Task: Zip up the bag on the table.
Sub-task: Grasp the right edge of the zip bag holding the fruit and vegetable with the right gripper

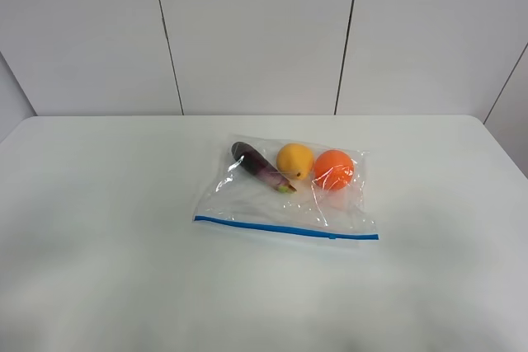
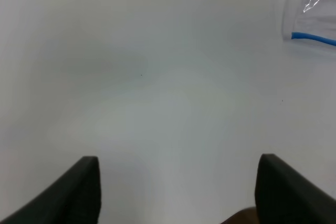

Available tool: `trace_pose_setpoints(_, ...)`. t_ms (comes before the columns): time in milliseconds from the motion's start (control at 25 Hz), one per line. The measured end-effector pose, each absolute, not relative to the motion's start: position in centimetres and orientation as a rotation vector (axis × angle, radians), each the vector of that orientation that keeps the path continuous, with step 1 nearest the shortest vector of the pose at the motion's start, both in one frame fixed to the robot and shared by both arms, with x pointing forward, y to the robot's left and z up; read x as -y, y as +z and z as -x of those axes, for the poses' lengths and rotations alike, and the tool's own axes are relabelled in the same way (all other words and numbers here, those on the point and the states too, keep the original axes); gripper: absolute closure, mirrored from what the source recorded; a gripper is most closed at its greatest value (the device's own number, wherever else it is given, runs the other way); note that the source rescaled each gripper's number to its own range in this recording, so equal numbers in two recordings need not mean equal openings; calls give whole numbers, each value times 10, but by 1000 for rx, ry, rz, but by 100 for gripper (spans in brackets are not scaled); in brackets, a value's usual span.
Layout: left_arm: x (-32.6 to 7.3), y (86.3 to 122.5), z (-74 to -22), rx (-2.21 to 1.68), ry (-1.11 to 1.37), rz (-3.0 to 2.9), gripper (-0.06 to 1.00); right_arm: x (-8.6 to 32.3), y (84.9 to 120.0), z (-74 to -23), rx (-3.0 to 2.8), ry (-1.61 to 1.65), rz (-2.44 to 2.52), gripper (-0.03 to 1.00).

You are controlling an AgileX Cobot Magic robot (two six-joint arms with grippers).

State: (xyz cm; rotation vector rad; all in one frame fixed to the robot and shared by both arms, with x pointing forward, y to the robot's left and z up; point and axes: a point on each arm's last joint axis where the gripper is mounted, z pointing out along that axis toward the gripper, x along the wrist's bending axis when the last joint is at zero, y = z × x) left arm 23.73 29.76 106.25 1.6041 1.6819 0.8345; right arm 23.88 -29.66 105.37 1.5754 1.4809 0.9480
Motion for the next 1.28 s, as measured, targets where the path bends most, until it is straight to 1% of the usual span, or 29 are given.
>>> trace_pose_setpoints(440, -298, 1062, -237, -1682, 835, -1604, 12, 297, 1055, -238, -1478, 950, -1572, 3)
trace_pose_setpoints(600, -298, 1062, -237, -1682, 835, -1604, 12, 297, 1072, -237, -1407, 997, -1498, 4)
trace_pose_setpoints(800, -298, 1062, -237, -1682, 835, -1604, 12, 300, 1082, -255, -1394, 988, -1484, 5)
trace_pose_setpoints(880, -298, 1063, -237, -1681, 835, -1603, 12, 302, 1087, -282, -1404, 981, -1503, 5)
trace_pose_setpoints(920, -298, 1063, -237, -1681, 835, -1603, 12, 302, 1087, -282, -1404, 981, -1503, 5)
trace_pose_setpoints(1040, -298, 1063, -237, -1680, 837, -1602, 12, 303, 1086, -315, -1450, 947, -1556, 5)
trace_pose_setpoints(1080, -298, 1063, -238, -1679, 837, -1601, 12, 305, 1082, -341, -1485, 924, -1602, 5)
trace_pose_setpoints(1160, -298, 1063, -238, -1678, 839, -1600, 12, 306, 1072, -367, -1519, 905, -1662, 5)
trace_pose_setpoints(1280, -298, 1063, -238, -1678, 839, -1600, 12, 305, 1048, -403, -1573, 878, -1819, 5)
